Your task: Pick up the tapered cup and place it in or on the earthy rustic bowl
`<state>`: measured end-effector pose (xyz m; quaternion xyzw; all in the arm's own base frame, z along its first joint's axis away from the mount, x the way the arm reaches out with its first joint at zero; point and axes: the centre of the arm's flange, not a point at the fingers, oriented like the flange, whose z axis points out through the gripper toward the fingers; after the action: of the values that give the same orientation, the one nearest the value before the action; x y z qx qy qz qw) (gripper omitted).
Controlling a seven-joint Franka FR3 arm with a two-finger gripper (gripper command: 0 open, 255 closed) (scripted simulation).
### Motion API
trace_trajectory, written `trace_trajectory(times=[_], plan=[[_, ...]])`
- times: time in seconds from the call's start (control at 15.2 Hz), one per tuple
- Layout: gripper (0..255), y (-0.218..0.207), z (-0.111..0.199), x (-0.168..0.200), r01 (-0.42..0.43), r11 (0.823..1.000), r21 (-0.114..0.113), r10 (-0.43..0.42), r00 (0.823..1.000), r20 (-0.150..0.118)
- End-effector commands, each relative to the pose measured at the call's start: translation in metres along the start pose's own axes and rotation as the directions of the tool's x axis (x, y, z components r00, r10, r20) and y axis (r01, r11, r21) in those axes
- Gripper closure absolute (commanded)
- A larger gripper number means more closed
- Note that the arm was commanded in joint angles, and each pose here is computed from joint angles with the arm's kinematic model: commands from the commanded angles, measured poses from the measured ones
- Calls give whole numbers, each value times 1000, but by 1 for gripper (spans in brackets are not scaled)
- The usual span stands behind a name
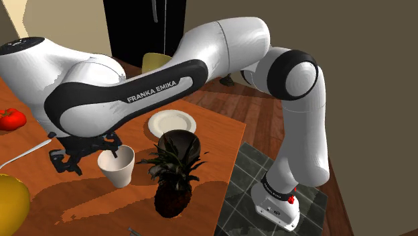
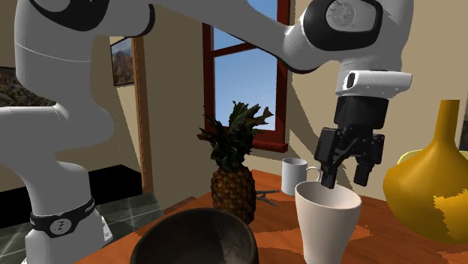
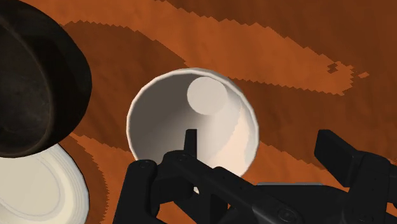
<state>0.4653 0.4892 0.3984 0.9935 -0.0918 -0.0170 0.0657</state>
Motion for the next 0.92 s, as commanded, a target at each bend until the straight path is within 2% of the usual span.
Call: trace_trajectory(times=[0.0,0.2,0.73,0.79,0.86], plan=[[0,0,10,2,-1,1000,0,1,1000,0],[0,0,28,2,-1,1000,0,1,1000,0],[0,0,28,2,-1,1000,0,1,1000,0],[255,0,28,2,-1,1000,0,1,1000,0],[255,0,28,2,-1,1000,0,1,1000,0]])
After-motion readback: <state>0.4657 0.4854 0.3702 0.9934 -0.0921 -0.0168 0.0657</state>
